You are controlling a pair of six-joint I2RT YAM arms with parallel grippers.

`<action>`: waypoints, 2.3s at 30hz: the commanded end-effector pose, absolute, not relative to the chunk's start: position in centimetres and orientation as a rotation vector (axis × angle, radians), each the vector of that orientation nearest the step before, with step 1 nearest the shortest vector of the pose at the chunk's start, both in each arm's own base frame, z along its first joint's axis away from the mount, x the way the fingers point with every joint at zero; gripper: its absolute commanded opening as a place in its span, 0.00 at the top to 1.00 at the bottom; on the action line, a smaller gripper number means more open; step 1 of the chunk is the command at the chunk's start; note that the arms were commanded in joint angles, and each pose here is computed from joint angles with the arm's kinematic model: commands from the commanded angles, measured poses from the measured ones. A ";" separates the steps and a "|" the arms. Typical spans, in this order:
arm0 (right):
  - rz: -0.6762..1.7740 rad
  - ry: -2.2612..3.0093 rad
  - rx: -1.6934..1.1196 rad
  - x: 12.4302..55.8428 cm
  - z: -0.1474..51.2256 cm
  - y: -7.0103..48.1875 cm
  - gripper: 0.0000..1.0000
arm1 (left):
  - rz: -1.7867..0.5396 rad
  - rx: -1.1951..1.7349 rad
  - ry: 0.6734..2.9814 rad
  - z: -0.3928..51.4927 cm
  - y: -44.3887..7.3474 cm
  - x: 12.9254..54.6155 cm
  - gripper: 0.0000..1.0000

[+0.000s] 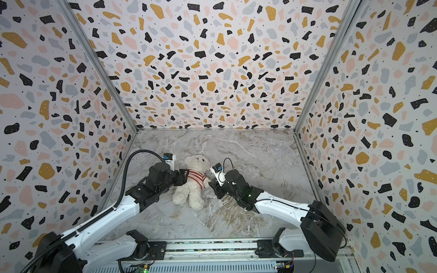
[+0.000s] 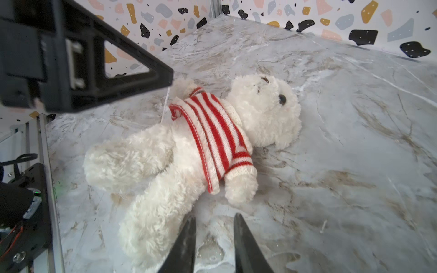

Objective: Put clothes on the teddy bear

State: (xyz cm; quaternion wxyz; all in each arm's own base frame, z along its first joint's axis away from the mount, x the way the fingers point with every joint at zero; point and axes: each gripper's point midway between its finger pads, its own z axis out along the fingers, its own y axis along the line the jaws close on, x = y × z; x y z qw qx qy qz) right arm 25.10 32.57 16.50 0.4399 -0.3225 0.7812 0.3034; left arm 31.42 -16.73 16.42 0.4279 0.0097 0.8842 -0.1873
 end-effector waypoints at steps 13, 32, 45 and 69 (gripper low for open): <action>0.913 1.917 -0.842 27.4 14.9 37.8 0.78 | -0.589 0.067 2.314 10.5 -18.4 29.9 0.65; 0.947 1.978 -0.899 27.5 11.3 40.7 0.79 | -0.552 0.046 2.379 6.3 -16.3 26.7 0.66; 0.923 2.067 -0.881 26.5 8.4 39.0 0.82 | -0.554 0.024 2.367 6.4 -15.8 26.1 0.65; 0.876 1.930 -0.827 32.4 15.5 41.1 0.82 | -0.490 -0.010 2.166 16.1 -15.8 34.3 0.58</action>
